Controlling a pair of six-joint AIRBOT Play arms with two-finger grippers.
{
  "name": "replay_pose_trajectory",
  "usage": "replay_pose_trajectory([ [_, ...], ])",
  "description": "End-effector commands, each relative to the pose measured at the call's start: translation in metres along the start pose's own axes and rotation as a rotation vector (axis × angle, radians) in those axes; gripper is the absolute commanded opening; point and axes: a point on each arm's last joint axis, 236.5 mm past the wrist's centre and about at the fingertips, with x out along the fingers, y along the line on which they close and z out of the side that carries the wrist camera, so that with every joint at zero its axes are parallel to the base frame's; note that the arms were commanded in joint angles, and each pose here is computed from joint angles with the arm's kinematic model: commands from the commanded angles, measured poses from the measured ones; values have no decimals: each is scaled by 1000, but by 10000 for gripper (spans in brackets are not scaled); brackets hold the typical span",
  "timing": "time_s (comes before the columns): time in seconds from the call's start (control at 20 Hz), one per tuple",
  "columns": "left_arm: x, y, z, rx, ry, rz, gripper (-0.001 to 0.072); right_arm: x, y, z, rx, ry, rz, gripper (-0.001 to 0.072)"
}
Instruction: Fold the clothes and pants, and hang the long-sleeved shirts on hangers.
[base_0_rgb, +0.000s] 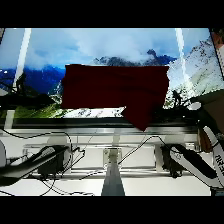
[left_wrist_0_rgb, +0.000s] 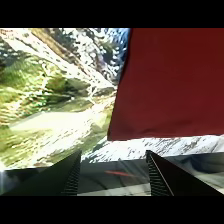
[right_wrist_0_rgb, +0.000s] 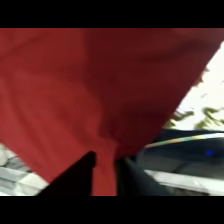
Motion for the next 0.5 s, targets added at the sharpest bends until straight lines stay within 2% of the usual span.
replay_pose_trajectory([
  [0.0, 14, 6, -7, -28, 50, -15, 432, -1, 21, 0, -58, 0, 86, 78],
  [0.05, 19, 6, -11, -42, 72, -29, 432, -3, 22, 2, -71, -8, 87, 13],
  [0.2, 37, 3, -25, -76, 161, -80, 432, -10, 28, 11, -97, -42, 89, 13],
  [0.4, 65, -20, -15, -103, 152, -201, 432, -21, 38, 24, -132, -85, 94, 13],
  [0.45, 71, -25, -14, -102, 156, -229, 411, -24, 41, 28, -142, -97, 95, 13],
])
